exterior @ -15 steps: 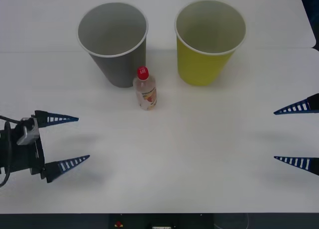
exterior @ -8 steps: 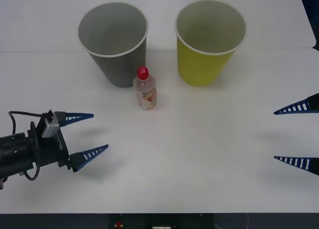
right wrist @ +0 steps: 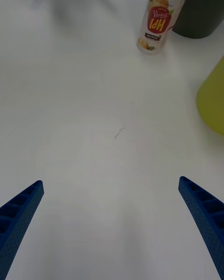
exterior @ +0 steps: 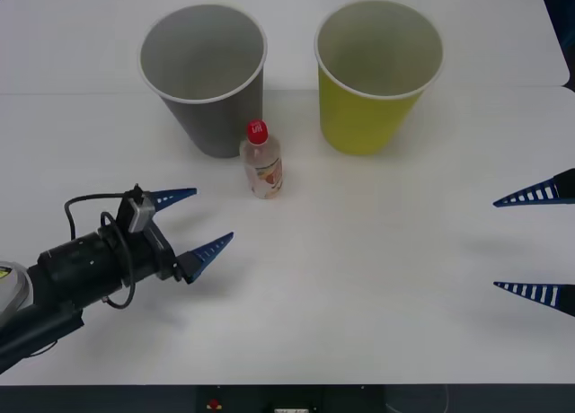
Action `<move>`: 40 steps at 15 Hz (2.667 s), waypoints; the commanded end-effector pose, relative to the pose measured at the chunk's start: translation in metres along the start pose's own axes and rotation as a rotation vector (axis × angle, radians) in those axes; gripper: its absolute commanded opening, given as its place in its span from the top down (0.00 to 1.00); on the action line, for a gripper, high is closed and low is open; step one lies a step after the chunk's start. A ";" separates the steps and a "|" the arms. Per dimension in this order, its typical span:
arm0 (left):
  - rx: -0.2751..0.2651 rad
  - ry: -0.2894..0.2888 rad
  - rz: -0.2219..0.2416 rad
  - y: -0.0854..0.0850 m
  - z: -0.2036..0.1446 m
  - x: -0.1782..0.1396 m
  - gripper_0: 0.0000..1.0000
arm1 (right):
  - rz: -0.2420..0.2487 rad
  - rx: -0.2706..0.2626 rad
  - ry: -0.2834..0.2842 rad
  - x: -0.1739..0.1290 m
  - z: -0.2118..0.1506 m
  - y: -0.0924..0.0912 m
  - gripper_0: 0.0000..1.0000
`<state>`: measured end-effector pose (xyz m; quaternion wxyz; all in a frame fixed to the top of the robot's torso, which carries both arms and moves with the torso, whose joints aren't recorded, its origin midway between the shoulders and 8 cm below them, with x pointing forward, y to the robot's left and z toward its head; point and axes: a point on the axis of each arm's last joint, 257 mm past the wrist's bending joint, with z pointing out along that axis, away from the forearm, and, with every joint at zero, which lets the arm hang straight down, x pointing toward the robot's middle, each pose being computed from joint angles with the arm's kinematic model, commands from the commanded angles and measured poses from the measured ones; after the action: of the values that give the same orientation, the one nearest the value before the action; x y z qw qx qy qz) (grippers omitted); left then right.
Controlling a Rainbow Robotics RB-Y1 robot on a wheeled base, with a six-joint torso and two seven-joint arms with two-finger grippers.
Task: Put the can into the green bin and the plastic bottle into the gray bin
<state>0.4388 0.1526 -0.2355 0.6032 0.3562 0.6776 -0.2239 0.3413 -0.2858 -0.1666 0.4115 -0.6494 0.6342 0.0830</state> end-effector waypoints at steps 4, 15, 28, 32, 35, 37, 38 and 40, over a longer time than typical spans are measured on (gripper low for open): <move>-0.082 -0.011 -0.038 0.020 0.041 0.007 0.00 | 0.000 0.000 0.000 0.000 0.000 0.000 0.00; -0.103 -0.030 -0.050 0.031 0.105 -0.007 0.00 | 0.000 0.000 0.000 0.000 0.000 0.000 0.00; -0.129 -0.034 -0.048 0.029 0.138 -0.019 0.00 | 0.000 0.000 0.000 0.000 0.000 0.000 0.00; -0.114 -0.036 -0.054 0.024 0.139 -0.020 1.00 | 0.000 0.000 0.000 0.000 0.000 0.000 0.00; -0.100 -0.040 -0.061 0.021 0.139 -0.021 1.00 | 0.000 0.000 0.000 0.000 0.000 0.000 0.00; -0.088 -0.042 -0.065 0.018 0.139 -0.021 1.00 | 0.000 0.000 0.000 0.000 0.000 0.000 0.00; -0.080 -0.041 -0.067 0.017 0.138 -0.020 1.00 | 0.000 0.000 0.000 0.000 0.000 0.000 0.00; -0.032 -0.042 -0.084 0.006 0.134 -0.018 1.00 | 0.000 0.000 0.000 0.000 0.000 0.000 0.00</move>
<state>0.5369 0.0552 -0.2383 0.6173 0.3104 0.6831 -0.2365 0.3413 -0.2858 -0.1666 0.4115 -0.6494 0.6342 0.0830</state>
